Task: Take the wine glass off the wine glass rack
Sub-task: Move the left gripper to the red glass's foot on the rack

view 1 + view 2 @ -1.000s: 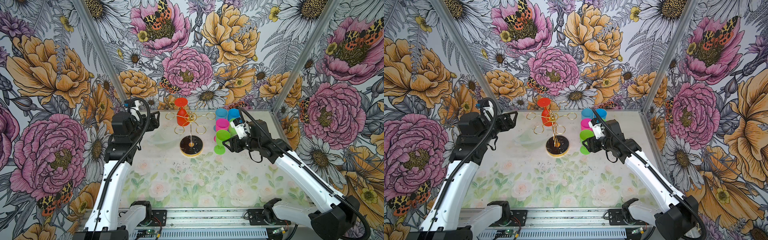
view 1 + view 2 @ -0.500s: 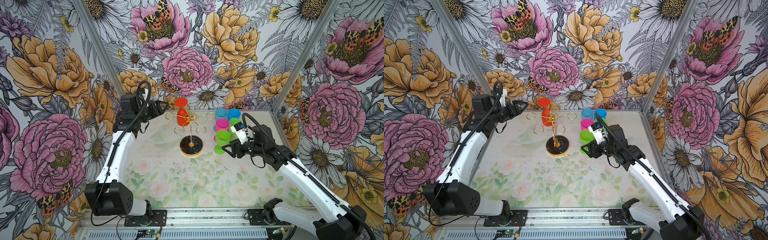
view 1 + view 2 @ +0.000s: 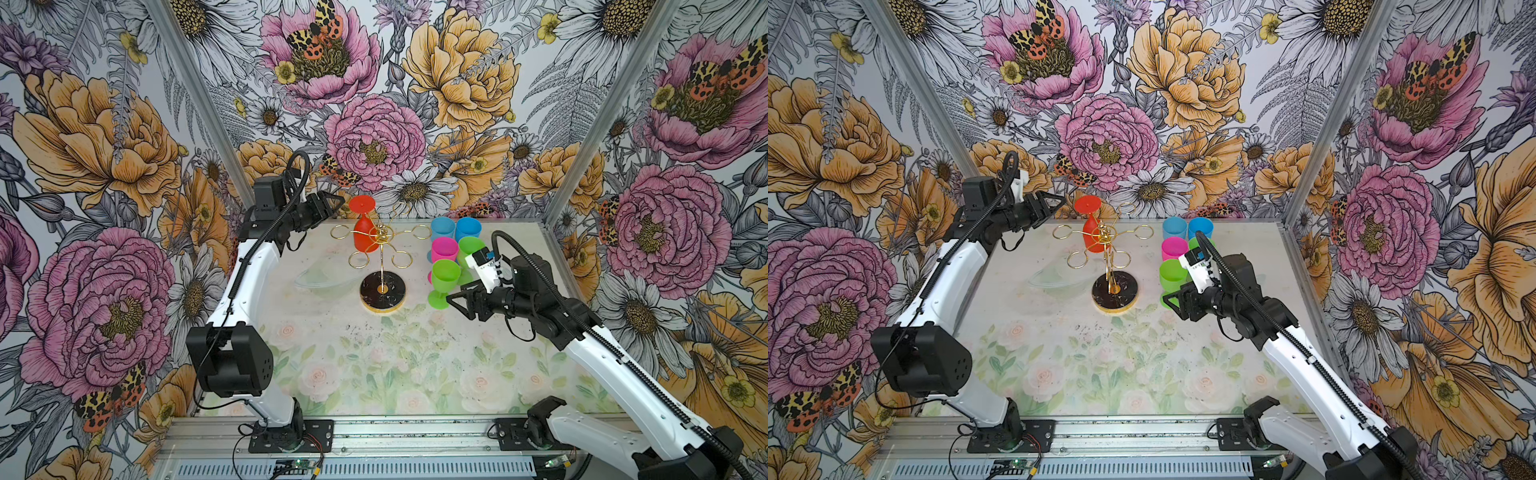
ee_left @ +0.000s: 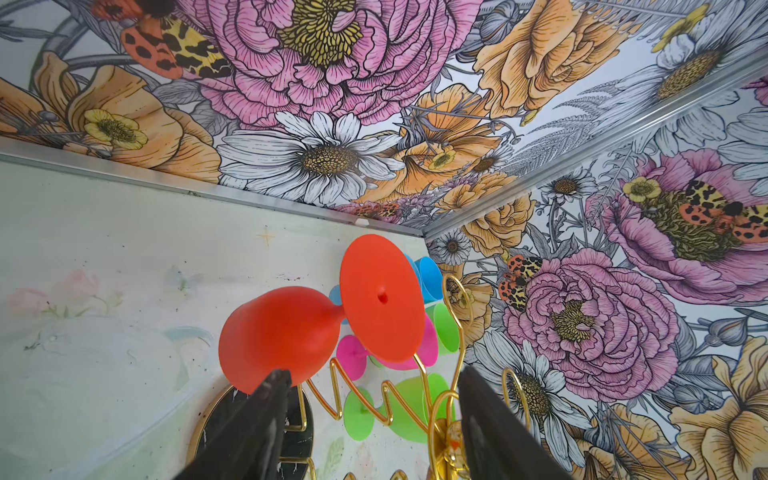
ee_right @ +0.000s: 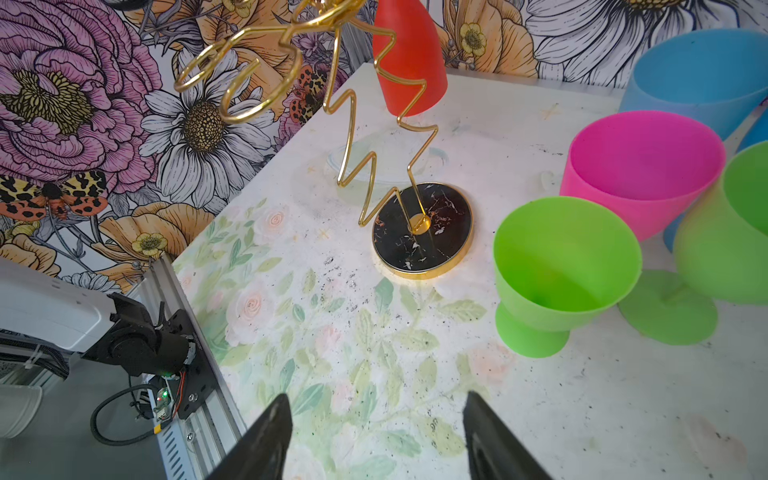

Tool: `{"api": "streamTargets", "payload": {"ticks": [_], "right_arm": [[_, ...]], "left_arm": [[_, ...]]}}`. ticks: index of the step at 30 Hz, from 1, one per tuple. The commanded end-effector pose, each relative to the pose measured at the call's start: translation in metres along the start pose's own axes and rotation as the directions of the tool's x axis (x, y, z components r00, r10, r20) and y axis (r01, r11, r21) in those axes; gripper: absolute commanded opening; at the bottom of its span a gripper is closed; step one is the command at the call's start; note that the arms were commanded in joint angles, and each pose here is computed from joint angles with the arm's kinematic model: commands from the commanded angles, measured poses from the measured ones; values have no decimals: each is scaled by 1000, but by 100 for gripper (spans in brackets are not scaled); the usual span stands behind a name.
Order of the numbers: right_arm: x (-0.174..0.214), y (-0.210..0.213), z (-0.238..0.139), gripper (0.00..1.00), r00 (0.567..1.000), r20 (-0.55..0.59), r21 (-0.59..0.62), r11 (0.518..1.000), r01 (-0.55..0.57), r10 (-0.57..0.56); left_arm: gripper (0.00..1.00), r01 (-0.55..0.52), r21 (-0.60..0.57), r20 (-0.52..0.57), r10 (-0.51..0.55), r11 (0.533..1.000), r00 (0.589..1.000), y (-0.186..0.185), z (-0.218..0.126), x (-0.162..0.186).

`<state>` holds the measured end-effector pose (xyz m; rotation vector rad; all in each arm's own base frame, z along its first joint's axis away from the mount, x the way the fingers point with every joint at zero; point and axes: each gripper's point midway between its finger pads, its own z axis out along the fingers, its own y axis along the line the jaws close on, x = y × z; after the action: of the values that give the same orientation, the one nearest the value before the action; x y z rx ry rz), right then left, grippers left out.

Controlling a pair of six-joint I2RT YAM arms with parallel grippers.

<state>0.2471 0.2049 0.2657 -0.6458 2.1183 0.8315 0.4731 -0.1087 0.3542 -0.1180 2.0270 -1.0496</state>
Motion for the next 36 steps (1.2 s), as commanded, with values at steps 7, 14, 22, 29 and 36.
{"api": "streamTargets", "payload": {"ticks": [7, 14, 22, 29, 36], "right_arm": [[-8, 14, -12, 66, 998, 56, -35, 999, 28, -26], [-11, 17, -18, 66, 996, 77, -34, 999, 36, -34], [-12, 15, -19, 66, 996, 80, -22, 999, 38, -36], [-13, 14, -18, 66, 996, 82, -17, 999, 42, -40], [-15, 13, -19, 66, 995, 86, -11, 999, 42, -41]], "left_arm": [[61, 1, 82, -46, 3, 997, 999, -16, 22, -6], [58, 29, 85, -84, -22, 996, 996, -11, 38, -1], [49, 42, 90, -110, -32, 995, 993, -8, 46, 7], [43, 54, 87, -127, -43, 995, 991, -7, 47, 12], [37, 58, 85, -129, -46, 995, 991, -7, 48, 13]]}}
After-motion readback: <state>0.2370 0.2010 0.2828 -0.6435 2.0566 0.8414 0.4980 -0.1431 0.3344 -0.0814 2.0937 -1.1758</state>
